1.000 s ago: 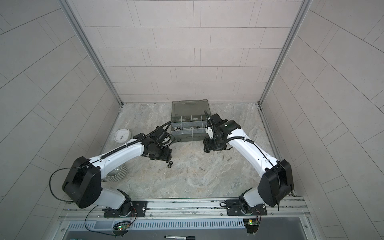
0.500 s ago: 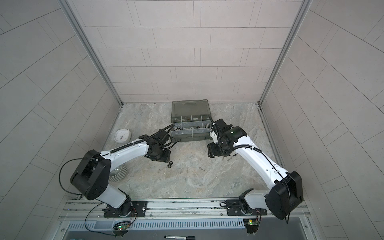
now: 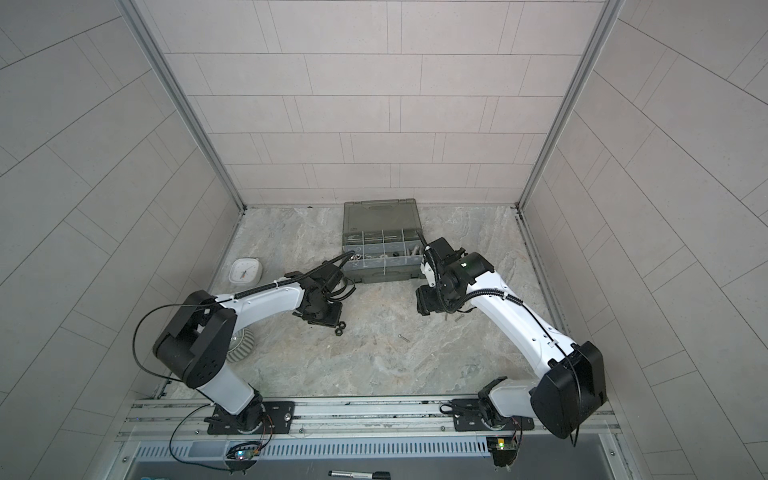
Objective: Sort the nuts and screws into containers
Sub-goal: 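Close the left gripper on a black nut, then carry the black nut with the left gripper into a box compartment and open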
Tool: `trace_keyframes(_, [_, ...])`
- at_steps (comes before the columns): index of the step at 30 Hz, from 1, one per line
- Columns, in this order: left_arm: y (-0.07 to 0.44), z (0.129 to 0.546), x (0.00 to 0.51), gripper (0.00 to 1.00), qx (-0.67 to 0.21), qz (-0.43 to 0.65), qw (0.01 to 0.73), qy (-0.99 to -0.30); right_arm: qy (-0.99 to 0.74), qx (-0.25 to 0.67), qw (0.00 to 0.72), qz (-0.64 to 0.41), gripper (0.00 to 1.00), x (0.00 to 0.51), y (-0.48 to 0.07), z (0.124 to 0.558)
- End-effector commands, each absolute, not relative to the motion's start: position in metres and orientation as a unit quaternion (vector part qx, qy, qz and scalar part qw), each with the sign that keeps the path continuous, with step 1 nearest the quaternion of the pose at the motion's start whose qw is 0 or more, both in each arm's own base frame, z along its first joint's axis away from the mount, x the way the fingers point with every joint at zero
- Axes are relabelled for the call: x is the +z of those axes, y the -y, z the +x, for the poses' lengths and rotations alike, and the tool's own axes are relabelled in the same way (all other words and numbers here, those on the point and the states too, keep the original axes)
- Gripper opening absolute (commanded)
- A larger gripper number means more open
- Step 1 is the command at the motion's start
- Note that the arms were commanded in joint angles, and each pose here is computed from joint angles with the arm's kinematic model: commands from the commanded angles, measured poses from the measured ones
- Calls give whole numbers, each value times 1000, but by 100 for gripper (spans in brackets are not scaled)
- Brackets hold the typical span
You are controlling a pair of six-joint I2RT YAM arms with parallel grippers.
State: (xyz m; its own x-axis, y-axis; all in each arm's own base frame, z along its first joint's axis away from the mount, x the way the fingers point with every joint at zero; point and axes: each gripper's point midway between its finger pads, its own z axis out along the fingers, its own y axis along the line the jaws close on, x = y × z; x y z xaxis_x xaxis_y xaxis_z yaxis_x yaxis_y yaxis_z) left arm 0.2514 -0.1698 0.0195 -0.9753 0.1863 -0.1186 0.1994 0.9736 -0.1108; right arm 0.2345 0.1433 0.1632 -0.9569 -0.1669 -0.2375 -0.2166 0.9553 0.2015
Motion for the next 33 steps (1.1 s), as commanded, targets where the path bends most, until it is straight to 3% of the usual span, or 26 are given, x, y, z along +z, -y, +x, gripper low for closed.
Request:
trace_keyframes(1, [170, 250, 13, 41, -60, 98, 45, -992, -985, 98, 104, -102, 64, 164, -138, 233])
trace_keyframes(10, [174, 255, 11, 33, -57, 108, 41, -992, -985, 95, 97, -104, 64, 163, -137, 236])
trace_keyframes(14, [176, 258, 13, 21, -57, 117, 39, -991, -985, 101, 93, -109, 64, 163, -139, 235])
trace_keyframes(19, [179, 261, 15, 16, -57, 124, 33, -990, -984, 104, 91, -112, 66, 164, -140, 235])
trace_keyframes(21, [181, 264, 19, 16, -57, 128, 33, -990, -985, 100, 91, -110, 71, 164, -138, 235])
trace_keyframes(22, [182, 265, 22, 16, -57, 128, 32, -990, -985, 100, 90, -109, 96, 163, -137, 235])
trace_keyframes(23, [183, 268, 26, 16, -57, 129, 35, -989, -985, 99, 91, -108, 99, 164, -136, 235])
trace_keyframes(33, [211, 312, 76, 15, -73, 146, 75, -984, -986, 96, 99, -92, 99, 168, -127, 238])
